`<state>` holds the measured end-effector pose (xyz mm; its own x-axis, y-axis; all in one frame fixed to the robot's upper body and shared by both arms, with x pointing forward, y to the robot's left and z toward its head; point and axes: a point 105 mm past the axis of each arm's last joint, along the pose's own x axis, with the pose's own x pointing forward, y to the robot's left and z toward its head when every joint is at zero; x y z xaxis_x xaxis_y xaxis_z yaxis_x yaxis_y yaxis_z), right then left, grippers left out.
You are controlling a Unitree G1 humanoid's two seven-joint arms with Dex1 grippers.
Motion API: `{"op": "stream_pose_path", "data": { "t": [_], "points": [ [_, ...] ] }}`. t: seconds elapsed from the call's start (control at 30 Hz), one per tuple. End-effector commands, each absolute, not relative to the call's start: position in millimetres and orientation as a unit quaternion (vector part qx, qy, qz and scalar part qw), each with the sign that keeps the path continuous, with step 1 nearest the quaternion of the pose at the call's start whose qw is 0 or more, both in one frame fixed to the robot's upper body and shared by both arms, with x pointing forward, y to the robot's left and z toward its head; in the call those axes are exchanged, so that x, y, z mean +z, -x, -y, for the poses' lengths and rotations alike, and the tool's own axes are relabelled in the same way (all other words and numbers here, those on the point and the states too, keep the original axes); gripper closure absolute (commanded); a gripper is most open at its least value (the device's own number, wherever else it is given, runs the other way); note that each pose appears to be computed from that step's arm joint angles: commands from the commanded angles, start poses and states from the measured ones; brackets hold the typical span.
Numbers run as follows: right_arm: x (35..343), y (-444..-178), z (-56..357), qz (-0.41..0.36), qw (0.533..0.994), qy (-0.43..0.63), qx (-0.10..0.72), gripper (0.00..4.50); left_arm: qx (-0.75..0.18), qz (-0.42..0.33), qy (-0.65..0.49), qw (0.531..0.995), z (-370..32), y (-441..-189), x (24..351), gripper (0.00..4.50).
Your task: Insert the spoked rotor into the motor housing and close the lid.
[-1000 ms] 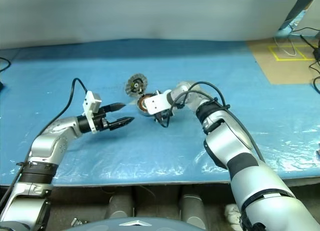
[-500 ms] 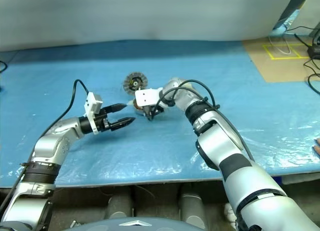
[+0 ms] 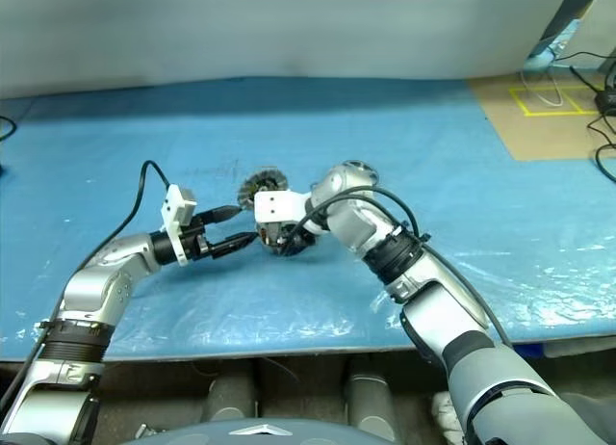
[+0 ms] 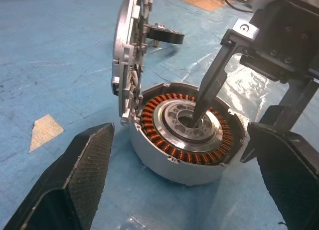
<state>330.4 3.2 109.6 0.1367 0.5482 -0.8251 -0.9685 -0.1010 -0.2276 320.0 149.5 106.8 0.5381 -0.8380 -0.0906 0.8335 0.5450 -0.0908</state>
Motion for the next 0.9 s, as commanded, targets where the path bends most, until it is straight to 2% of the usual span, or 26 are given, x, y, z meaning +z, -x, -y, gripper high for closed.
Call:
{"op": "stream_pose_path", "data": {
  "t": [0.03, 0.23, 0.57, 0.63, 0.83, 0.9],
  "points": [
    [87.8, -326.5, -7.2, -0.313, 0.63, 0.392, 0.593, 1.93, -0.476, -0.04, 0.008, 0.879, -150.2, -318.1, 117.6, 0.0],
    [79.7, -344.0, -15.6, -0.344, 0.676, 0.371, 0.536, 1.93, -0.473, -0.039, 0.007, 0.88, -150.3, -317.7, 117.5, 0.0],
    [90.2, -344.3, -26.2, -0.377, 0.694, 0.317, 0.525, 1.93, -0.472, -0.038, 0.008, 0.881, -150.0, -319.0, 117.5, 0.0],
    [95.0, -334.0, -33.3, -0.392, 0.686, 0.274, 0.549, 1.93, -0.473, -0.037, 0.009, 0.88, -148.7, -319.6, 118.3, 0.0],
    [99.5, -326.5, -35.0, -0.366, 0.682, 0.281, 0.567, 1.93, -0.476, -0.033, 0.01, 0.879, -149.9, -323.5, 121.2, 0.0],
    [104.4, -332.2, -33.2, -0.346, 0.688, 0.294, 0.566, 1.54, -0.48, -0.033, 0.01, 0.877, -148.5, -323.7, 121.4, 0.0]
  ]
}}
